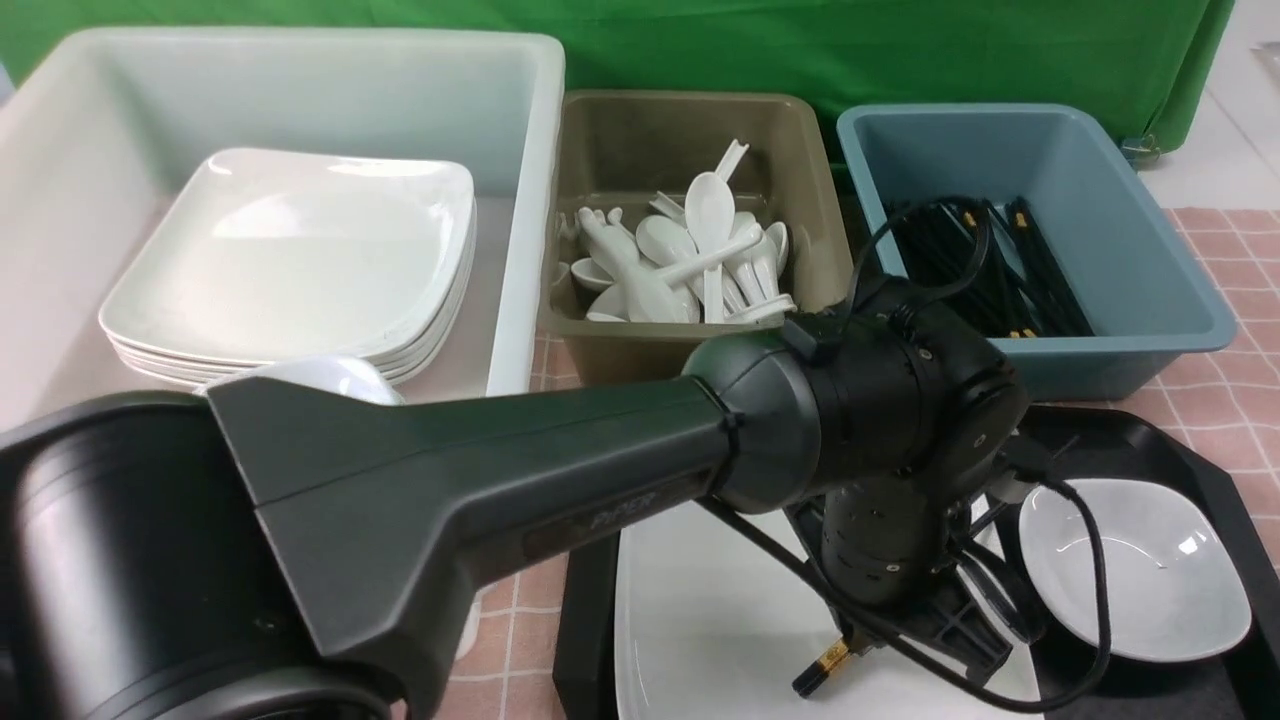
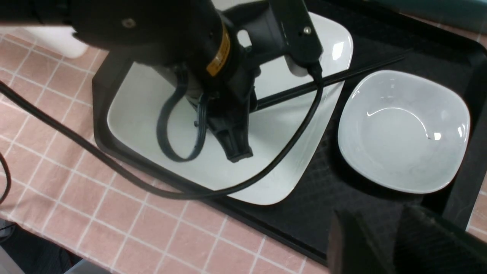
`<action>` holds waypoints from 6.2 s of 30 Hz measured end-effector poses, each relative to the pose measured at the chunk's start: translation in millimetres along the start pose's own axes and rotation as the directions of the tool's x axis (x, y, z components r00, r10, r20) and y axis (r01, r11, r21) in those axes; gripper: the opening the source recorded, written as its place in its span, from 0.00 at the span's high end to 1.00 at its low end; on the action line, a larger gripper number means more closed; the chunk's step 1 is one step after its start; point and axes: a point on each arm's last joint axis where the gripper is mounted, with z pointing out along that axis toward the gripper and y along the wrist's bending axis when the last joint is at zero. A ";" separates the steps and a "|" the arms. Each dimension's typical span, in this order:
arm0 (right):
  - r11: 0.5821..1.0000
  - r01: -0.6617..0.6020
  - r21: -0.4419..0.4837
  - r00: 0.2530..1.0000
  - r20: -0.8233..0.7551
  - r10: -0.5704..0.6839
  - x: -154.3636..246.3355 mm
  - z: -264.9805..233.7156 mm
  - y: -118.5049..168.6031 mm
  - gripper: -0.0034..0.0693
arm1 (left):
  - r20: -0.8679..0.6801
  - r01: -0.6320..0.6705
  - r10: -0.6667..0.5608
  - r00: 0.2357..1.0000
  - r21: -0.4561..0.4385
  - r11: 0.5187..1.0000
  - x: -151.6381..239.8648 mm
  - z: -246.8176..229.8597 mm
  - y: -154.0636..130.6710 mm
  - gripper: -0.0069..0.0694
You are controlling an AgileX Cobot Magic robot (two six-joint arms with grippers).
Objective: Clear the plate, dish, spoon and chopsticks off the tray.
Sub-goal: Use the left arm to grab a pair of chopsticks from the plate, then use the left arm to put the chopsticks into the small storage box on the right, then use the right arm to grab a small plate from the dinner plate
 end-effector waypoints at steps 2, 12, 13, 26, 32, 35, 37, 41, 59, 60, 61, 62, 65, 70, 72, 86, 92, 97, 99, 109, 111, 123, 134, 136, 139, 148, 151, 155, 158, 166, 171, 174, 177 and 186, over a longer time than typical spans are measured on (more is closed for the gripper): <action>1.000 0.000 0.000 1.000 0.000 0.000 0.0 0.0 0.0 0.62 | -0.011 -0.007 0.007 1.000 -0.001 1.000 0.4 5.2 -0.2 0.78; 1.000 -0.001 0.000 1.000 0.000 0.001 0.0 0.0 0.0 0.62 | -0.015 -0.018 0.018 1.000 -0.002 1.000 0.6 7.2 -0.2 0.42; 1.000 -0.001 0.000 1.000 0.000 0.001 0.0 0.0 0.0 0.62 | -0.018 -0.014 0.014 1.000 -0.002 1.000 0.7 8.1 -0.3 0.41; 1.000 -0.002 -0.003 1.000 0.000 0.002 0.0 0.0 0.3 0.62 | -0.060 0.080 -0.081 0.995 -0.024 0.997 1.7 17.3 0.4 0.69; 1.000 -0.002 -0.003 1.000 0.000 0.002 0.0 0.0 0.3 0.62 | -0.070 0.087 -0.088 0.994 -0.017 0.996 2.8 14.5 0.3 0.88; 1.000 -0.002 -0.003 1.000 0.000 0.002 0.0 0.0 0.3 0.62 | -0.109 0.100 -0.099 0.989 -0.003 0.995 6.8 8.9 -1.1 0.89; 1.000 -0.002 -0.003 1.000 0.000 0.002 0.0 0.0 0.3 0.62 | -0.118 0.104 -0.102 0.988 0.016 0.994 9.0 0.1 -2.4 0.89; 1.000 -0.002 -0.003 1.000 0.000 0.002 0.0 0.0 0.3 0.62 | -0.084 0.109 -0.100 0.991 0.115 0.987 9.1 -29.2 -9.2 0.89; 1.000 -0.031 0.005 0.994 0.103 0.030 -9.5 -3.0 -0.4 0.62 | 0.108 0.377 -0.458 0.882 0.423 0.824 -69.0 -89.4 50.4 0.89; 1.000 -0.031 0.006 0.994 0.107 0.030 -9.9 -3.1 -0.4 0.62 | 0.073 0.409 -0.493 0.867 0.458 0.789 -72.7 -80.5 56.2 0.89; 1.000 -0.031 0.006 0.994 0.107 0.030 -9.8 -3.0 -0.4 0.62 | 0.066 0.415 -0.498 0.865 0.463 0.783 -73.2 -79.0 56.9 0.89; 1.000 -0.031 0.006 0.994 0.110 0.030 -10.1 -3.1 -0.5 0.62 | 0.012 0.458 -0.537 0.844 0.506 0.731 -77.1 -65.8 62.5 0.89; 0.999 -0.032 0.006 0.993 0.112 0.031 -10.4 -3.1 -0.5 0.62 | -0.082 0.528 -0.593 0.801 0.564 0.635 -79.5 -53.2 69.3 0.89; 0.999 -0.032 0.007 0.992 0.122 0.031 -11.2 -3.2 -0.6 0.62 | -0.223 0.596 -0.646 0.730 0.671 0.442 -84.8 -46.1 77.7 0.89; 0.999 -0.032 0.007 0.992 0.123 0.031 -11.3 -3.2 -0.6 0.62 | -0.274 0.631 -0.684 0.676 0.696 0.344 -88.1 -47.3 84.3 0.89; 0.999 -0.032 0.007 0.991 0.127 0.031 -11.6 -3.3 -0.6 0.62 | -0.356 0.681 -0.812 0.462 0.729 0.068 -102.3 -45.0 112.8 0.86; 0.999 -0.043 0.006 0.991 0.127 0.042 -11.6 -3.3 -0.6 0.62 | -0.426 0.705 -0.831 0.357 0.707 -0.060 -105.2 -31.9 127.5 0.77; 0.999 -0.046 0.005 0.991 0.127 0.045 -11.6 -3.3 -0.6 0.62 | -0.467 0.710 -0.820 0.332 0.696 -0.109 -106.5 -18.6 129.7 0.67; 0.999 -0.046 0.004 0.991 0.127 0.045 -11.6 -3.3 -0.6 0.62 | -0.462 0.705 -0.822 0.332 0.700 -0.109 -107.0 -18.3 130.0 0.66; 0.999 -0.041 0.004 0.992 0.117 0.040 -10.7 -3.2 -0.4 0.62 | -0.459 0.658 -0.825 0.331 0.739 -0.147 -107.7 -23.7 146.2 0.49; 1.000 -0.024 0.006 0.993 0.114 0.023 -10.5 -3.1 -0.5 0.62 | -0.418 0.626 -0.824 0.383 0.773 -0.101 -104.5 -28.1 156.3 0.50; 0.994 0.112 0.006 0.993 0.046 -0.112 -7.3 0.8 -0.6 0.91 | 0.431 0.299 -0.484 0.761 0.429 0.853 -51.5 -197.4 157.2 0.92; 0.967 0.238 -0.089 0.937 -0.242 -0.253 -33.1 75.4 -13.7 0.45 | 0.456 0.116 -0.155 0.877 0.113 0.987 50.3 -265.2 64.9 0.92; 0.963 0.246 -0.109 0.919 -0.290 -0.268 -38.1 96.8 -17.6 0.31 | 0.426 0.113 -0.148 0.892 0.106 0.988 75.5 -256.4 57.8 0.91; 0.960 0.251 -0.128 0.898 -0.340 -0.280 -41.1 135.7 -24.2 0.16 | 0.449 0.097 -0.151 0.881 0.139 0.985 111.1 -243.3 48.8 0.91; 0.970 0.221 -0.102 0.782 -0.576 -0.239 -24.5 236.8 -48.5 0.15 | 0.512 0.115 -0.218 0.831 0.225 0.968 187.0 -211.0 45.0 0.91; 0.972 0.203 -0.114 0.746 -0.625 -0.229 -17.5 255.9 -51.2 0.15 | 0.526 0.116 -0.222 0.821 0.227 0.967 195.2 -207.5 45.4 0.91; 0.976 0.195 -0.099 0.718 -0.663 -0.211 -10.5 273.8 -55.5 0.15 | 0.529 0.117 -0.223 0.819 0.228 0.967 197.6 -205.2 45.5 0.91; 0.975 0.208 -0.073 0.721 -0.662 -0.203 -9.1 284.0 -59.4 0.15 | 0.543 0.115 -0.225 0.809 0.230 0.966 196.4 -206.2 45.6 0.91; 0.971 0.235 -0.040 0.733 -0.649 -0.204 -8.2 297.2 -64.4 0.51 | 0.552 0.115 -0.228 0.802 0.231 0.966 195.6 -206.8 45.7 0.91; 0.956 0.283 -0.074 0.712 -0.652 -0.261 -14.9 281.7 -62.3 0.64 | 0.571 0.115 -0.232 0.787 0.235 0.965 193.7 -208.1 46.0 0.91; 0.962 0.268 -0.046 0.734 -0.637 -0.235 -27.8 258.4 -58.4 0.71 | 0.596 0.120 -0.236 0.767 0.228 0.966 191.5 -209.9 47.4 0.91; 0.970 0.242 -0.005 0.825 -0.525 -0.209 -54.8 209.2 -49.9 0.84 | 0.633 0.144 -0.236 0.737 0.193 0.970 187.8 -218.7 54.2 0.91; 0.925 0.267 -0.271 0.964 0.052 -0.263 -119.5 87.8 20.1 0.84 | 0.653 0.418 -0.320 0.686 0.005 0.908 201.5 -269.1 125.5 0.91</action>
